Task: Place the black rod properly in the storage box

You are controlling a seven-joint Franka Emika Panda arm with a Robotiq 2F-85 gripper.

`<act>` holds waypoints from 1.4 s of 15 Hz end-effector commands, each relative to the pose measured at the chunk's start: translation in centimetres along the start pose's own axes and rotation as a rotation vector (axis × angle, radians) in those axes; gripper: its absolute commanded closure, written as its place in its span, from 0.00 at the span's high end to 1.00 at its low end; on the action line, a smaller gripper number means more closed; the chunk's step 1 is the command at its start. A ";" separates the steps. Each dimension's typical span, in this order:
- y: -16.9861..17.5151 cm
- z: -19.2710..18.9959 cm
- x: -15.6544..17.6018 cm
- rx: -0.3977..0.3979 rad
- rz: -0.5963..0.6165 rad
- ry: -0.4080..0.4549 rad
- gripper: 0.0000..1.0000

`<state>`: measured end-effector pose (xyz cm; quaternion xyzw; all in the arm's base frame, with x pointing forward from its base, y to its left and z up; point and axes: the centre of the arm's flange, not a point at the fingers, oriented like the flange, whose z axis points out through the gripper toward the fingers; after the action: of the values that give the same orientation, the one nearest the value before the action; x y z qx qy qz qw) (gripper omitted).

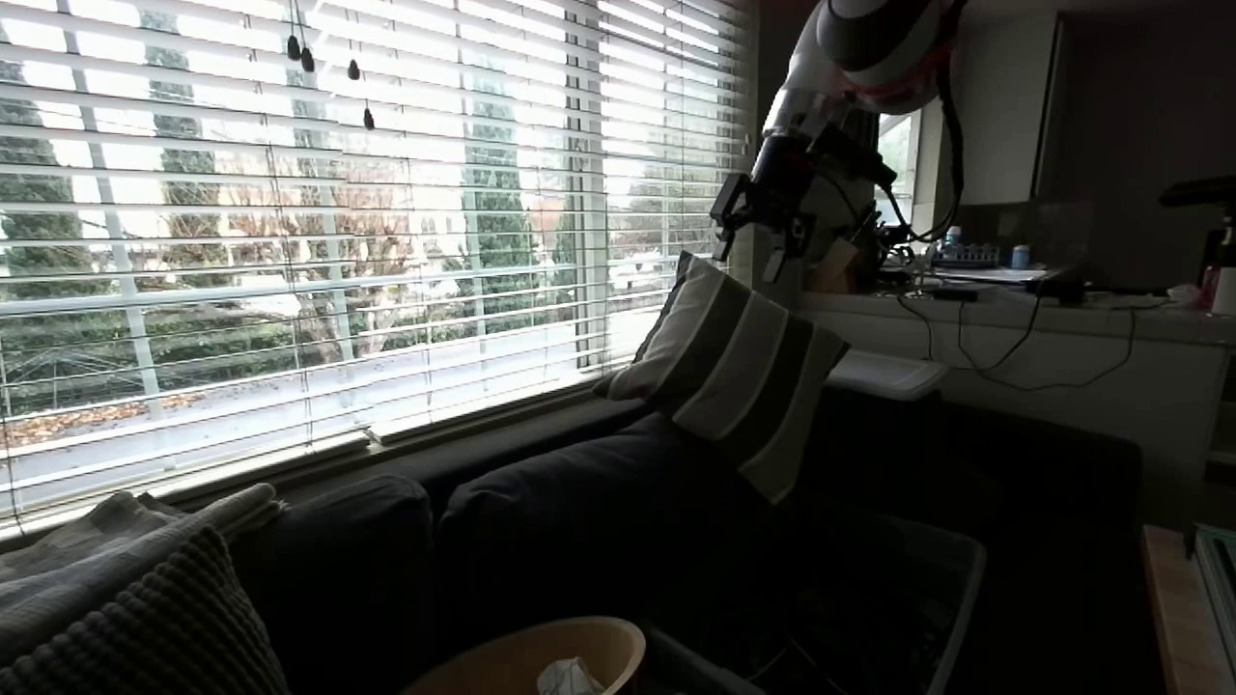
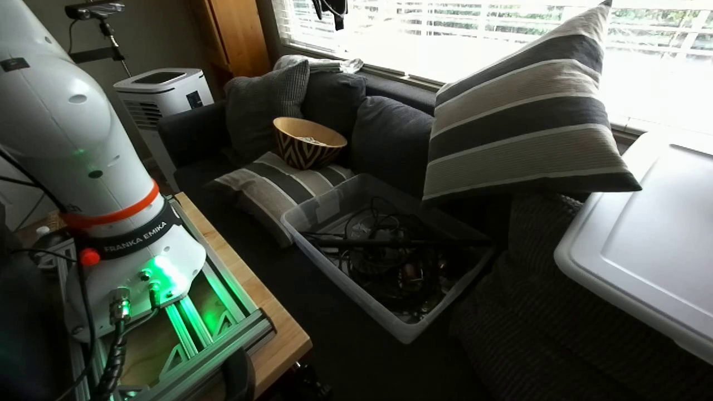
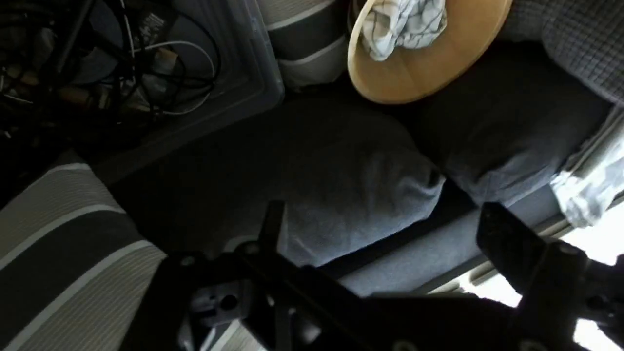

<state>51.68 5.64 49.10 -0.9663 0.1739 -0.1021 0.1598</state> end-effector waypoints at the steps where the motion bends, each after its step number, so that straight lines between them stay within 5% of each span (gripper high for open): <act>1: 4.5 4.3 2.5 -0.041 0.171 0.054 1.00; 11: 15.7 15.3 2.9 -0.269 0.448 0.108 1.00; 21: 22.2 25.4 1.5 -0.299 0.624 -0.010 1.00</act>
<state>52.28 -6.72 21.56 -0.8906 0.4529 -0.0218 0.0347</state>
